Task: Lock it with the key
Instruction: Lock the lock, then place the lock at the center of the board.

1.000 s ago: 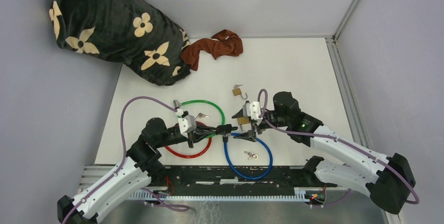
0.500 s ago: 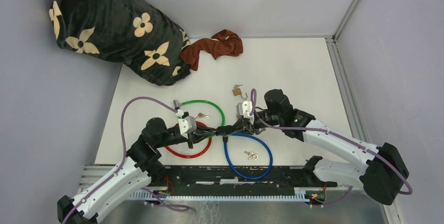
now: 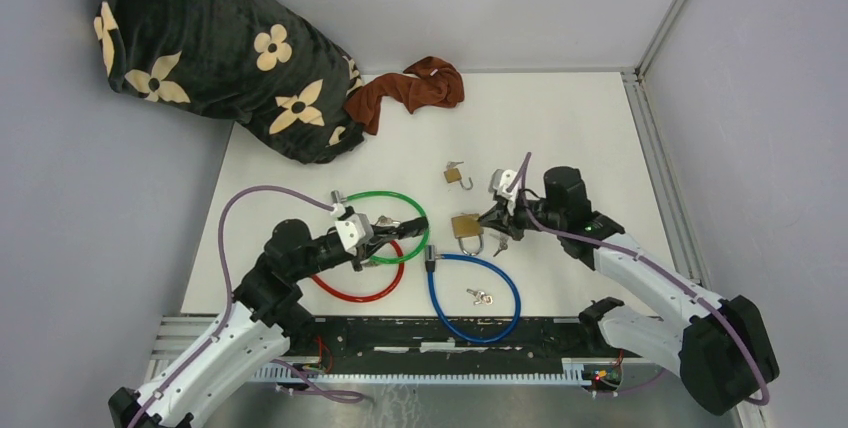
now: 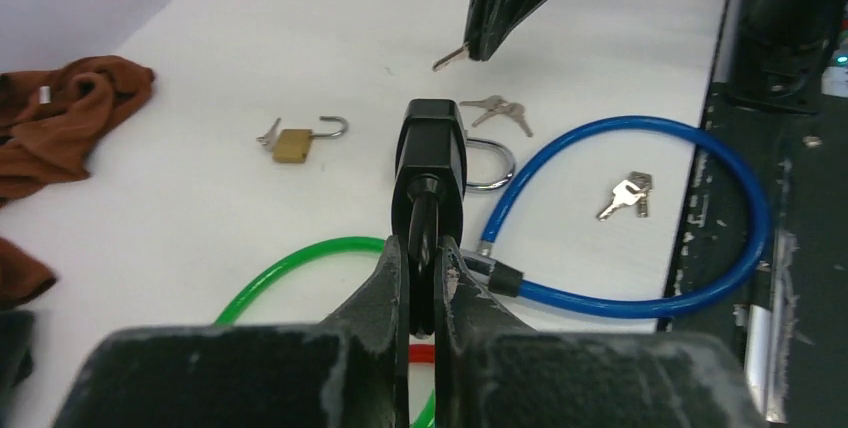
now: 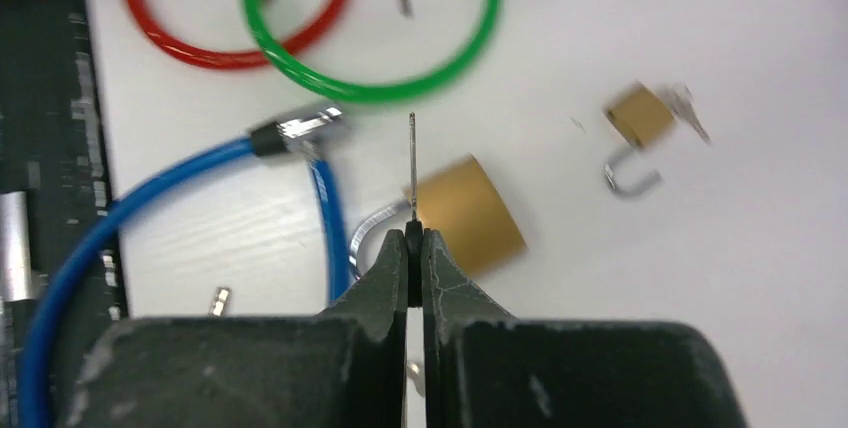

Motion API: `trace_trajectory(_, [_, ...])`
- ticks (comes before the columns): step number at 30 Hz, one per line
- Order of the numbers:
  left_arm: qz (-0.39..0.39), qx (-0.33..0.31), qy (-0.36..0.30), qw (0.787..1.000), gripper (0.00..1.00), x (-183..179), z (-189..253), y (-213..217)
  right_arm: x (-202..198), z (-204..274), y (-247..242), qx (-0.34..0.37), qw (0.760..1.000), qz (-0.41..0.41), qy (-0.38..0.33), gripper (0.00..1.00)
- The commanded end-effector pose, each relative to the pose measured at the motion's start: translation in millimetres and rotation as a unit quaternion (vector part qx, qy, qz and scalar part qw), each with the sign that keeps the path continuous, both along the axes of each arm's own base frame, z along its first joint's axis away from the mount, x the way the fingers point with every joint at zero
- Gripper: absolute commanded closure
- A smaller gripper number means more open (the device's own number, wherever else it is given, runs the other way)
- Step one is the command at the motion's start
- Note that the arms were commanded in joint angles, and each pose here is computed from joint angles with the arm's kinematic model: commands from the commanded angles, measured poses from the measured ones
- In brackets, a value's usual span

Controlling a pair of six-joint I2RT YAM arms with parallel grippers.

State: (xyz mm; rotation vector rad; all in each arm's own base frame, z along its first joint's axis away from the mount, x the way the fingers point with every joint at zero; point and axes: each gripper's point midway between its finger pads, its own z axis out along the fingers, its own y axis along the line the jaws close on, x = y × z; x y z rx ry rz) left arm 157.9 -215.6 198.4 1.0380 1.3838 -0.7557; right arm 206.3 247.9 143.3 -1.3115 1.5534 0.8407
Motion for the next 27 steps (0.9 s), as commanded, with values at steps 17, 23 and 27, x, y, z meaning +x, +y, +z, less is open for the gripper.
trace_trajectory(17, [0.243, 0.175, -0.143, 0.943, 0.98, 114.4, 0.0, 55.9, 83.8, -36.4, -102.6, 0.024, 0.907, -0.402, 0.121, 1.00])
trace_trajectory(23, [0.174, 0.186, -0.177, 0.951, 0.98, 139.2, 9.6, -1.1, 82.8, -65.1, -118.6, 0.053, 0.888, -0.424, 0.168, 1.00])
trace_trajectory(27, [0.123, 0.179, -0.248, 0.944, 0.98, 149.5, 26.7, -62.2, 78.3, -85.0, -144.1, 0.093, 0.855, -0.473, 0.194, 1.00])
